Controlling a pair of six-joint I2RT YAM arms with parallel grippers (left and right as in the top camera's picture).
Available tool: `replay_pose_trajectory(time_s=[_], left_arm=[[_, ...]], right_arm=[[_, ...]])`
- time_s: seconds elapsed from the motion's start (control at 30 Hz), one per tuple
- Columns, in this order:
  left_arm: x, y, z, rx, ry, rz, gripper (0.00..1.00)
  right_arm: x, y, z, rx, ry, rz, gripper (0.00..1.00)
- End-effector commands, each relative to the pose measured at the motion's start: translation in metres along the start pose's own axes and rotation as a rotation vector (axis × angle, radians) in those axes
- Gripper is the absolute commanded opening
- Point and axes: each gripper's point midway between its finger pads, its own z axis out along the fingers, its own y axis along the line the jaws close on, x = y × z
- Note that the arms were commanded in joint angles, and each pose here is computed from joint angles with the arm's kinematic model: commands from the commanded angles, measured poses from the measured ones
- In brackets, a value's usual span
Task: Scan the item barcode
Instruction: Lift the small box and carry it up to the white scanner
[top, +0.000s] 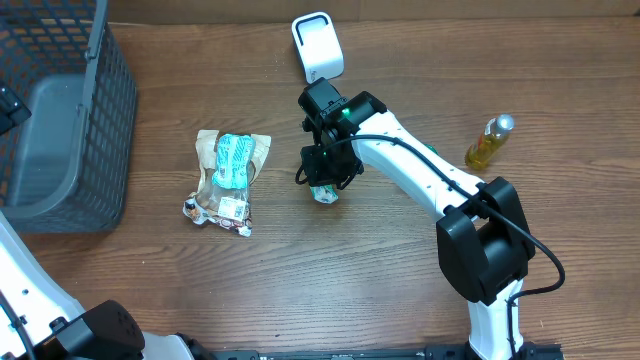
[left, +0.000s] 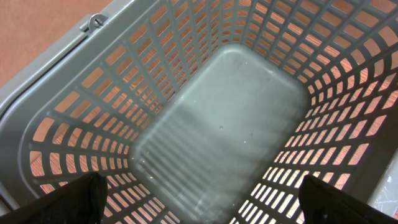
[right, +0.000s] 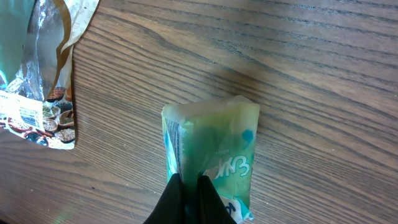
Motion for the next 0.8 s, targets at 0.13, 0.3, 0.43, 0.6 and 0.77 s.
replay_pose_trajectory(time_s=[0.13,0.3,0.43,0.6,0.77], left_arm=[[-0.005,-0.001,-0.002,0.007,-0.013,0.019,0.99],[-0.005,-0.001,-0.002,0.007,-0.013,0.019,1.00],[-0.004,-0.001,-0.002,0.007,-0.012,0.019,0.99],[-0.005,-0.001,-0.002,0.007,-0.013,0.019,0.99],[-0.005,-0.001,-0.002,0.007,-0.013,0.019,1.00]], right_arm=[[-0.008,0.008,-0.019,-0.025,-0.053,-0.018,0.04],[-0.017,0.014,-0.027,-0.046,-0.081,-0.026,0.04],[-0.028,0.020,-0.058,-0.060,-0.118,-0.023,0.04],[-0.049,0.035,-0.128,-0.098,-0.233,-0.035,0.04],[-0.071,0.047,-0.187,-0.146,-0.392,-0.055,0.04]])
